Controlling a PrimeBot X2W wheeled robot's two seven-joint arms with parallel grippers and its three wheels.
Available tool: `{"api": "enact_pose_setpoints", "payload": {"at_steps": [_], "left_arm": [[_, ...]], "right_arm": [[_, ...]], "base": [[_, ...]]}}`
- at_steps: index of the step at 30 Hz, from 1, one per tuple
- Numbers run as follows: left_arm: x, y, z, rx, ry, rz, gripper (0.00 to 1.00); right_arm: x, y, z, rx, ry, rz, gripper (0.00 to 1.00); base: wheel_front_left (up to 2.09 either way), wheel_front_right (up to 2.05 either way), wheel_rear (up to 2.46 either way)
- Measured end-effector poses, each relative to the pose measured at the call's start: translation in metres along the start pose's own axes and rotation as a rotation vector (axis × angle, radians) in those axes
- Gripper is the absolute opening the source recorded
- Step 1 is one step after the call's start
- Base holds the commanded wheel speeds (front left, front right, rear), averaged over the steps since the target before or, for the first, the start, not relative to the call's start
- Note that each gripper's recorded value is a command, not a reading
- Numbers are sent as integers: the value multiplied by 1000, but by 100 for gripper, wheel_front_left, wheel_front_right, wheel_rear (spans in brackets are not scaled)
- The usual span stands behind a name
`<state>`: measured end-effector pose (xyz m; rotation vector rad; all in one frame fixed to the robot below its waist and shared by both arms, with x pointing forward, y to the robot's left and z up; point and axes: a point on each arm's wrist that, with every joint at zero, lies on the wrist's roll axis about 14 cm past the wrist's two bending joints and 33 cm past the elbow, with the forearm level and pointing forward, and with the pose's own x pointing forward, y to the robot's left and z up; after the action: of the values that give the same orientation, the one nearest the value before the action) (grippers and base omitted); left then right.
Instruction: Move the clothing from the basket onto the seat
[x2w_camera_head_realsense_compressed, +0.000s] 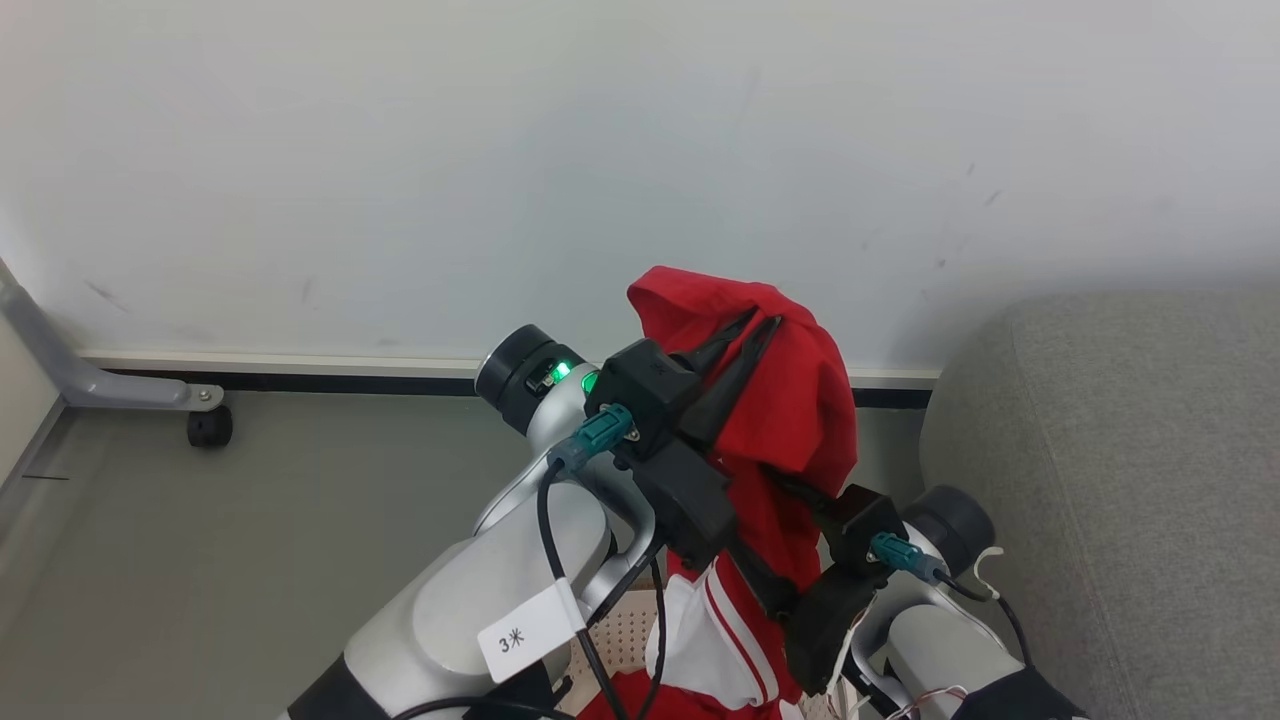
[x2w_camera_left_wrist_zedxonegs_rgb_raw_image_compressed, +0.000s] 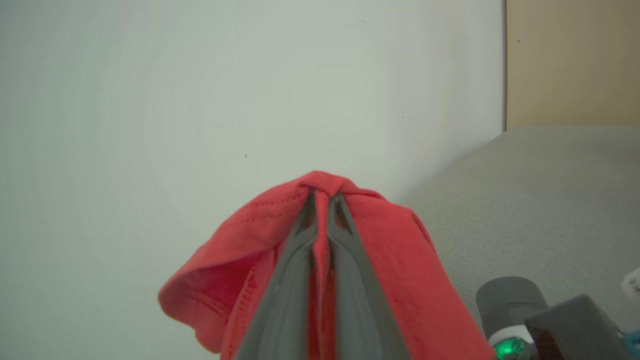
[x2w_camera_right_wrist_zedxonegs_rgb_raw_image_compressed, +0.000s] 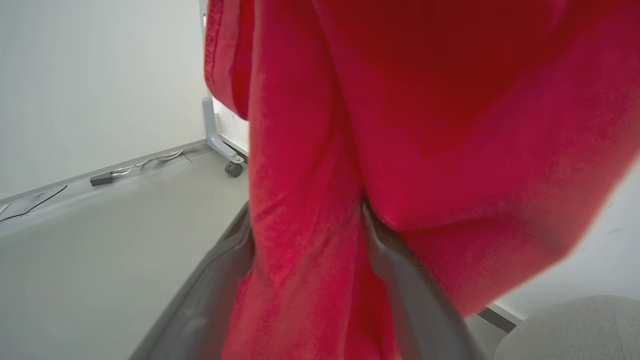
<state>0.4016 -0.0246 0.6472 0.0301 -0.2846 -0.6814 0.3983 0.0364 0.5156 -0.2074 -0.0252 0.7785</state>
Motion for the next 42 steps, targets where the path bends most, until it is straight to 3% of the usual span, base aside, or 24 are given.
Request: {"api": "enact_pose_setpoints", "payload": {"at_steps": [2,3,4,5,6,13,14,16,17,18,30,42], "left_arm": [[0,0,1,0,0,2,0],[0,-1,1,-2,1,-1,0],[0,-1,0,-4,4,2,0],[0,-1,-1,-9,6,4,0],[0,0,-1,-19,6,7,0],[1,21,-10,-41,31,89,0],[1,24,-12,-46,34,99,5],[1,28,-14,-56,37,113,47],[1,30,-15,-63,34,122,93],[0,32,-18,-71,39,129,100],[-7,29,-54,-135,100,147,100],[-5,-20,-82,-221,140,43,100]], "right_arm": [[3,-1,-1,-3,7,4,100],[4,-2,-1,0,12,4,77],[4,-2,-2,5,16,5,38],[5,-2,-3,10,19,6,25],[6,-2,-4,12,22,9,0],[7,-4,-1,19,20,10,0],[7,-5,-1,23,19,6,0],[5,-7,-1,38,17,-3,0],[5,-10,0,40,13,-9,0],[4,-13,3,38,7,-15,0],[-24,-70,6,10,2,-150,0],[-84,-131,0,-18,24,-339,0]], "base": [[0,0,0],[0,0,0],[0,0,0],[0,0,0],[0,0,0],[0,0,0],[0,0,0],[0,0,0],[0,0,0],[0,0,0],[0,0,0],[0,0,0]]}}
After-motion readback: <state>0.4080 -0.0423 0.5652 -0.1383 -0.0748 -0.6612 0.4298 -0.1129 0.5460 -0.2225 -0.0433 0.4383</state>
